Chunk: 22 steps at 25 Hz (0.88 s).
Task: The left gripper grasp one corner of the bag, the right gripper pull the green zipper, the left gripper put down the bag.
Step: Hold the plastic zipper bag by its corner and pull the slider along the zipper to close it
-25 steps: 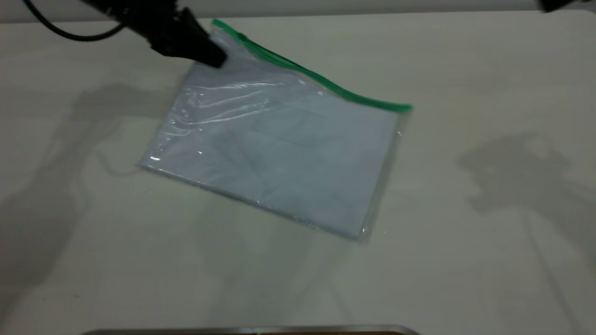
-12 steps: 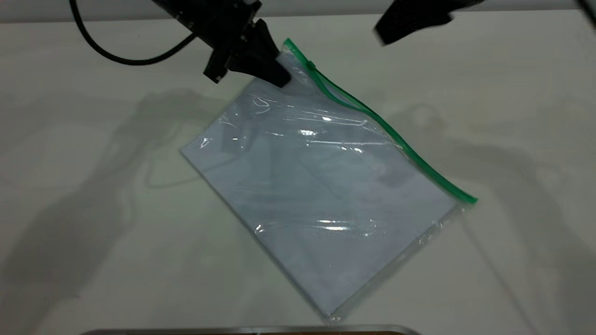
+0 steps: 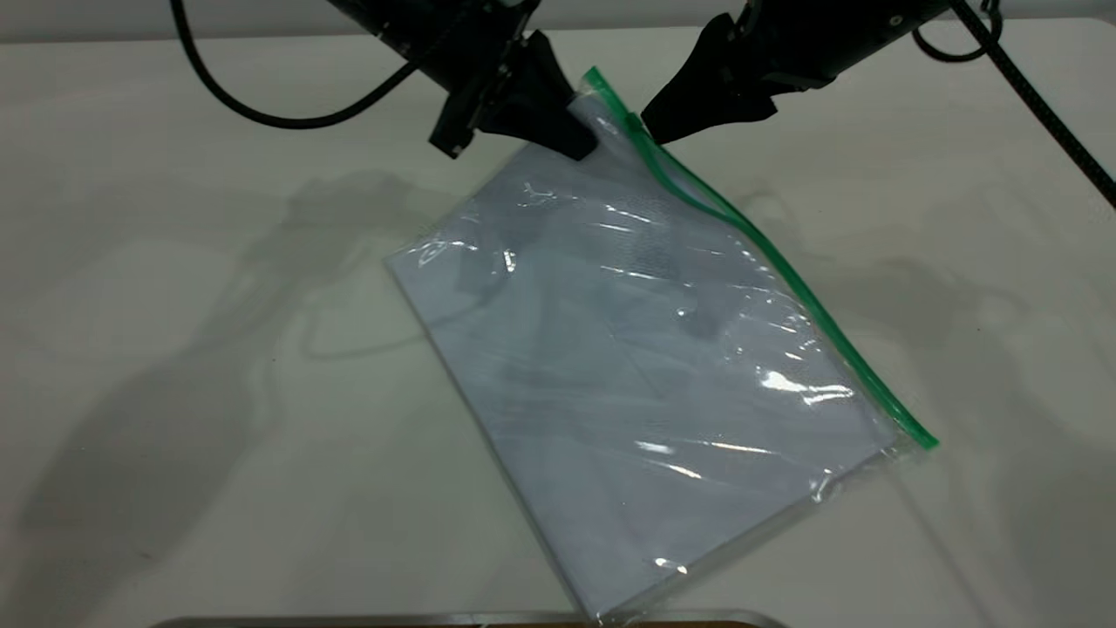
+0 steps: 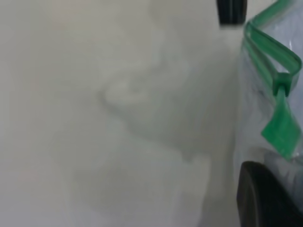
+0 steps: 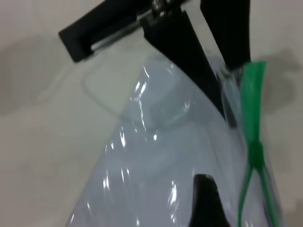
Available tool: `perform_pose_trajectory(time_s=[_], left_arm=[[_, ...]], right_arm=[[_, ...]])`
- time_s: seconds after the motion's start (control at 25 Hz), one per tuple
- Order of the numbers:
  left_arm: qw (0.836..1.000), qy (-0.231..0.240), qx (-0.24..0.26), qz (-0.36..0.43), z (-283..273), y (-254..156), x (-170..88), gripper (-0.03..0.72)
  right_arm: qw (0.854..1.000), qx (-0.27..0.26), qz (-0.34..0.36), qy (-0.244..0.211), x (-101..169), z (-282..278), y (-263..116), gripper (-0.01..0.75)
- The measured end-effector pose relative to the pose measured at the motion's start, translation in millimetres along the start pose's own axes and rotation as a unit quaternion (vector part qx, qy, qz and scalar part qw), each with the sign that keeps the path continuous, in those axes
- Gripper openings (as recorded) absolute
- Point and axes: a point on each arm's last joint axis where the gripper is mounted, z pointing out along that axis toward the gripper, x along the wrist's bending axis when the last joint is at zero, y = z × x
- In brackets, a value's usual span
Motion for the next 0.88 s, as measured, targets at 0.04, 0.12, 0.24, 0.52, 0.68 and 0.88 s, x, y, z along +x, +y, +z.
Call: perform_pose_trajectory(time_s=[0.04, 0.12, 0.24, 0.52, 0.68, 0.88], left_arm=[[1.000, 0.000, -0.001, 0.001, 1.2, 1.1, -0.1, 0.054], [1.000, -0.003, -0.001, 0.003, 4.0, 3.4, -0.7, 0.054], [1.000, -0.002, -0.001, 0.005, 6.6, 5.5, -0.7, 0.054], [1.000, 0.008, -0.023, -0.004, 10.1, 12.3, 0.7, 0.054], [1.000, 0.011, -0.027, -0.006, 10.1, 13.0, 1.3, 0.054], [1.000, 0.011, -0.027, -0.005, 11.5, 14.2, 1.1, 0.054]], right_arm=[[1.000, -0.004, 0.001, -0.001, -0.4, 0.6, 0.1, 0.538], [1.000, -0.009, -0.001, -0.002, -0.7, 0.8, 0.9, 0.538], [1.000, -0.017, 0.001, -0.003, -1.4, 1.3, 2.2, 0.538], [1.000, -0.014, 0.008, -0.003, -3.6, 6.4, -2.2, 0.537], [1.000, -0.014, 0.010, -0.005, -4.2, 6.9, -2.7, 0.517], [1.000, -0.013, 0.010, -0.008, -4.7, 6.9, -2.9, 0.380]])
